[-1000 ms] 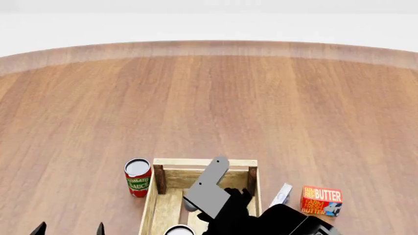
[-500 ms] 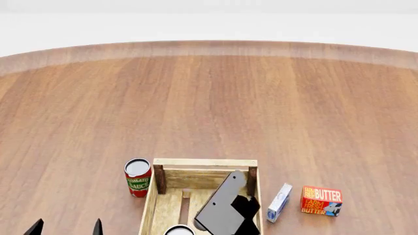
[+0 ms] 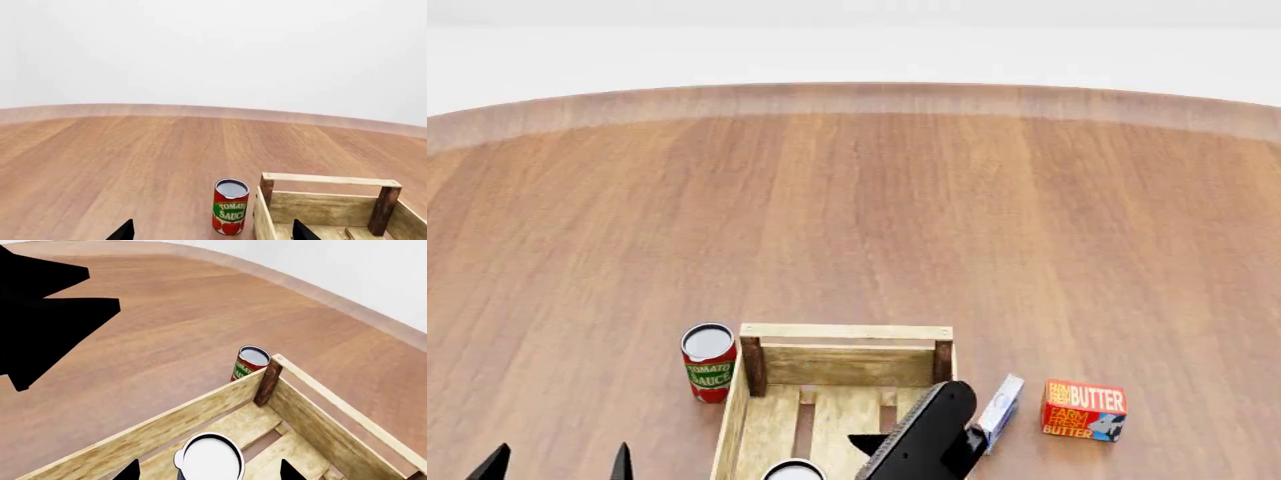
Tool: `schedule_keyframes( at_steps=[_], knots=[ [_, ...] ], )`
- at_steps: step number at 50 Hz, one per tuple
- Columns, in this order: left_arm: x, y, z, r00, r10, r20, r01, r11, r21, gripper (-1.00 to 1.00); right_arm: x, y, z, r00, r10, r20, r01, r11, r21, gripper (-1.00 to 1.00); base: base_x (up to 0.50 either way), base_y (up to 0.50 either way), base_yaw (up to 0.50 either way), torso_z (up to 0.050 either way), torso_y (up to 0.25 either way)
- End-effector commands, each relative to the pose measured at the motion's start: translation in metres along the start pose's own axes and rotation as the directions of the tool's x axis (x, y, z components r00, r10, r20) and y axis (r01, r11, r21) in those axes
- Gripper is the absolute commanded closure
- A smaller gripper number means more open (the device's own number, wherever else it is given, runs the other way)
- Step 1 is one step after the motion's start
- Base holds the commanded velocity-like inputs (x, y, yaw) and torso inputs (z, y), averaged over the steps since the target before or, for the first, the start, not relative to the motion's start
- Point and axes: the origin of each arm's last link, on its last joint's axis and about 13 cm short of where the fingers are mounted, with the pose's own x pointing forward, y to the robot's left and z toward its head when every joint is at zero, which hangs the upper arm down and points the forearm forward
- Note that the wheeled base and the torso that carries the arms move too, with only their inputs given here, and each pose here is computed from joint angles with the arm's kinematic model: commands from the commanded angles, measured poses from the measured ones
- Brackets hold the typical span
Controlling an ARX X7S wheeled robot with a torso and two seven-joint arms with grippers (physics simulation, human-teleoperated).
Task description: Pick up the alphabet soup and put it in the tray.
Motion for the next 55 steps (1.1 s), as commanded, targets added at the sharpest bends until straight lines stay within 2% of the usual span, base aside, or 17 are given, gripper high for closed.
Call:
schedule_keyframes(
  at_steps=[1,12,21,41,55],
  knots=[
    [0.001,0.000,0.001,1.000,0.003,0.006,-0.003,1.000,0.003,-1.00,-0.010,0.007,-0.002,0.997,-0.043,0.064,0.043,0.999,-0.010,-1.00,0.00,0.00,0.00,0.000,0.000],
    [0.001,0.000,0.000,1.000,0.002,0.004,-0.002,1.000,0.004,-1.00,-0.018,0.015,-0.004,0.987,-0.094,0.132,0.098,0.995,-0.025,-1.00,0.00,0.00,0.00,0.000,0.000],
    [0.000,0.000,0.001,1.000,0.000,0.010,0.000,1.000,0.005,-1.00,-0.024,0.019,-0.006,0.971,-0.151,0.186,0.154,0.988,-0.003,-1.00,0.00,0.00,0.00,0.000,0.000],
    [-0.003,0.000,0.009,0.999,-0.007,0.033,0.007,1.000,0.003,-1.00,-0.029,0.032,-0.013,0.954,-0.168,0.249,0.174,0.985,0.002,-1.00,0.00,0.00,0.00,0.000,0.000],
    [-0.007,-0.001,0.017,0.998,-0.016,0.053,0.016,1.000,-0.003,-1.00,-0.036,0.040,-0.009,0.944,-0.181,0.277,0.195,0.981,-0.024,-1.00,0.00,0.00,0.00,0.000,0.000]
  ],
)
